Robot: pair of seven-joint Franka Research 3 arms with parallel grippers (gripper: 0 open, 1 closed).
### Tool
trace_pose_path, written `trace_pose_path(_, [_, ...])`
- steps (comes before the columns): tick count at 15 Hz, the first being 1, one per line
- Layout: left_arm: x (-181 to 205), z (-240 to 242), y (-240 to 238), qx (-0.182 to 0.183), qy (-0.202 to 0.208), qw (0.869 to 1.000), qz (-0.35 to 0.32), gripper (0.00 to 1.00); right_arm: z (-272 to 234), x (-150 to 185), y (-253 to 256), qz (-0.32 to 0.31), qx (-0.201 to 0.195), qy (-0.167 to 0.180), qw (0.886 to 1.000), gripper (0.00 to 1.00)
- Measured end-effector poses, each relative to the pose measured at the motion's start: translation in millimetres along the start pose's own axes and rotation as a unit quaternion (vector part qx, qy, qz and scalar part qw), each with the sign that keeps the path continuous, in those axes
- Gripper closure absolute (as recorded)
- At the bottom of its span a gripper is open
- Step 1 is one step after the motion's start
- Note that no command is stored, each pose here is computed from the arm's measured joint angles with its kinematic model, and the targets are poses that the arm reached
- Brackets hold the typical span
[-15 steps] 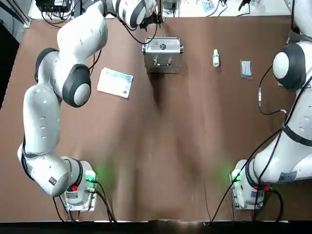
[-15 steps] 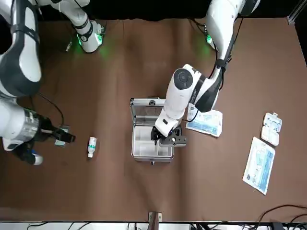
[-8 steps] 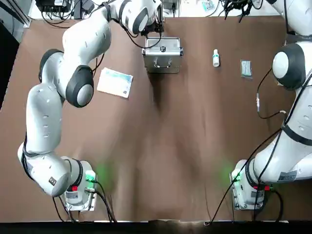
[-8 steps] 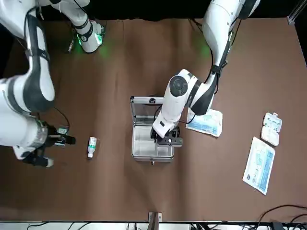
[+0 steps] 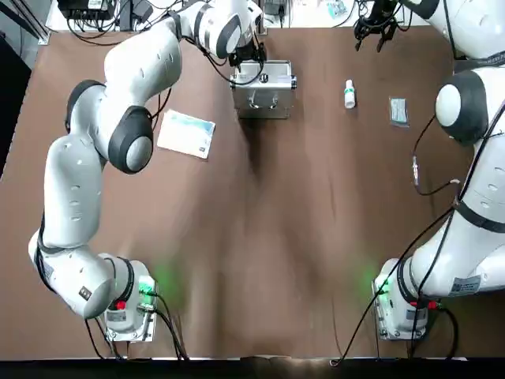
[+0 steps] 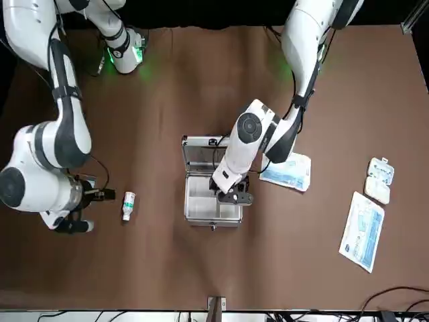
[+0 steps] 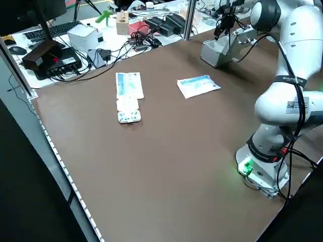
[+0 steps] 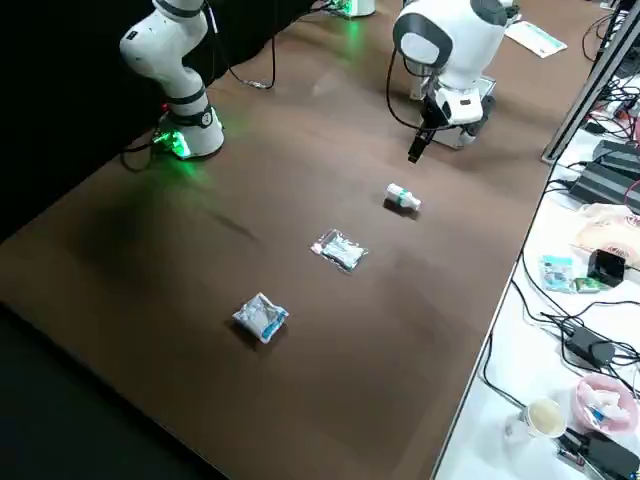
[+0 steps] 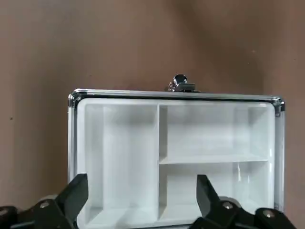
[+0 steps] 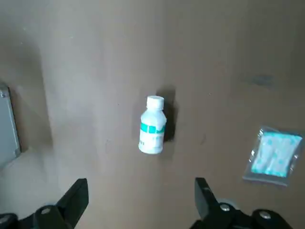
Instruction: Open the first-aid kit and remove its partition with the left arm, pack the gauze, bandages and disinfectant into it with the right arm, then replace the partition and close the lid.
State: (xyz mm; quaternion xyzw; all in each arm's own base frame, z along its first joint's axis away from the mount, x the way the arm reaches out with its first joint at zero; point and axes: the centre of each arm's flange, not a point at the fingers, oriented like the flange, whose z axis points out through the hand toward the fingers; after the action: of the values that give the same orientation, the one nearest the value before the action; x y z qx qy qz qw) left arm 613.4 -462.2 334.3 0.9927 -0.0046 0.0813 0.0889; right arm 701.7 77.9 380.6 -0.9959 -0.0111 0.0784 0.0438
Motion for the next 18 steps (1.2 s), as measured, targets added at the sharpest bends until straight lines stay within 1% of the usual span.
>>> trace_pose_path(3, [-1.2, 6.1, -0.6, -0.007, -0.01, 1.0, 0.009, 0.0, 13.7, 4.2, -7.1, -0.005, -0.001, 0.001, 1.0, 0.01])
trace_pose_path(4, [-2.8, 11.3, -1.1, -0.017, -0.024, 1.0, 0.005, 0.0, 15.2, 4.7, -7.5, -0.005, -0.001, 0.0, 1.0, 0.01])
trace_pose_path(7, [-5.7, 16.6, -1.3, -0.022, -0.043, 0.999, -0.006, 0.0, 19.7, 5.0, -12.4, -0.009, -0.005, -0.002, 1.0, 0.01])
trace_pose_path(10, [-5.4, 22.5, 0.1, -0.022, -0.065, 0.998, -0.013, 0.0, 26.0, 10.2, -6.4, -0.005, -0.005, 0.005, 1.0, 0.01])
trace_pose_path(11, [-4.6, 24.7, 0.7, -0.022, -0.067, 0.997, -0.013, 0.0, 31.7, 11.4, -2.7, -0.002, -0.005, 0.003, 1.0, 0.01])
trace_pose_path(14, [-4.7, 34.3, 0.6, -0.021, -0.071, 0.997, -0.014, 0.0, 66.3, 11.8, 18.6, 0.016, 0.001, -0.024, 1.0, 0.01])
trace_pose_path(16, [-5.7, 40.7, 0.3, -0.019, -0.074, 0.997, -0.014, 0.0, 86.9, 13.6, 31.3, 0.032, 0.016, -0.031, 0.999, 0.01])
trace_pose_path(18, [-6.3, 43.7, 0.3, -0.019, -0.075, 0.997, -0.014, 0.0, 101.7, 14.8, 32.6, 0.035, 0.02, -0.037, 0.999, 0.01])
